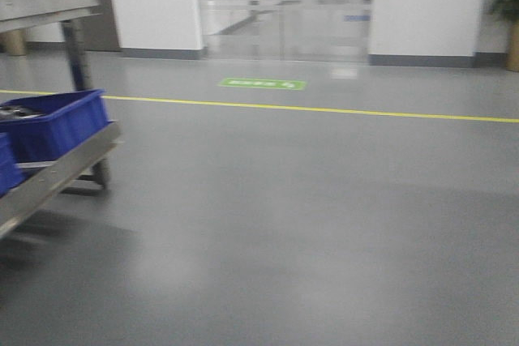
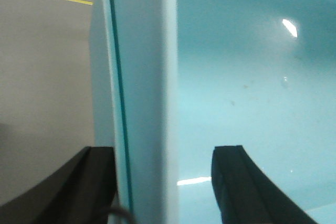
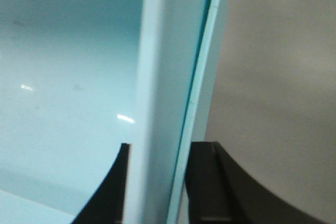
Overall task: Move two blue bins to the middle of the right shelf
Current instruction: 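Drive across the floor holding the stacked teal bins in both grippers, then turn toward the blue-bin shelf and approach its front edge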
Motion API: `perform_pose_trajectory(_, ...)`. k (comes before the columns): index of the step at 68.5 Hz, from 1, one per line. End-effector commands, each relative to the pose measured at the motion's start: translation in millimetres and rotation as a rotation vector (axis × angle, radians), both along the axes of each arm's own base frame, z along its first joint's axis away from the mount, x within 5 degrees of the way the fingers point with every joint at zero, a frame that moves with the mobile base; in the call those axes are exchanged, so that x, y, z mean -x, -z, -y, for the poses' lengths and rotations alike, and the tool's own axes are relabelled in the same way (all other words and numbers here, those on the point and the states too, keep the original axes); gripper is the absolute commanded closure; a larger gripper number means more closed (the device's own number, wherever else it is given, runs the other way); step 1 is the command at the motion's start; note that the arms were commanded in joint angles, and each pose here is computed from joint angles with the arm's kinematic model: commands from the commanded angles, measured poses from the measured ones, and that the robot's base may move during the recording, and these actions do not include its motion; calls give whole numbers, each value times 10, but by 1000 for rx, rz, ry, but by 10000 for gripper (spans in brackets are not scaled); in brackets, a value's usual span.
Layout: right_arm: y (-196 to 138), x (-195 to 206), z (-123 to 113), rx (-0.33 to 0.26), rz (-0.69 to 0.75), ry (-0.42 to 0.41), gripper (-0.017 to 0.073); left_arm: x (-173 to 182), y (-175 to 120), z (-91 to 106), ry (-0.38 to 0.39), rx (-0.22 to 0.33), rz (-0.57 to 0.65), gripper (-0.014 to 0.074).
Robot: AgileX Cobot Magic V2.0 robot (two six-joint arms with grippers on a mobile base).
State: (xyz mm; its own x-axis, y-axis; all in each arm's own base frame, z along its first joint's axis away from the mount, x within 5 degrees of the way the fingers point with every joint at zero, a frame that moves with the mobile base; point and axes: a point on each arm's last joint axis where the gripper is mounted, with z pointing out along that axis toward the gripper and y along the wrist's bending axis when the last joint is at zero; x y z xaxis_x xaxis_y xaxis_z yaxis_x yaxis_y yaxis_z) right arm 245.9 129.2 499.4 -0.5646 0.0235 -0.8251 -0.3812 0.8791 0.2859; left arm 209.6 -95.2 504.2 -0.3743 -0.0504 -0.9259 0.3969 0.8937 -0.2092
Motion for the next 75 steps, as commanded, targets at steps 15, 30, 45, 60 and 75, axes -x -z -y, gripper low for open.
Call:
perform_pose_trajectory(15, -166, 26, 32, -45, 116, 8, 713, 73, -142, -18, 13, 18, 98, 704)
perform_pose_trajectory(30, -166, 26, 32, -45, 116, 8, 713, 73, -142, -18, 13, 18, 98, 704)
perform_pose_trajectory(45, -166, 26, 32, -45, 116, 8, 713, 73, -142, -18, 13, 18, 98, 704)
perform_pose_trajectory(60, -166, 26, 32, -45, 116, 8, 713, 73, -142, -18, 13, 18, 98, 704)
perform_pose_trajectory(75, -166, 26, 32, -45, 116, 8, 713, 73, -142, -18, 13, 18, 98, 704)
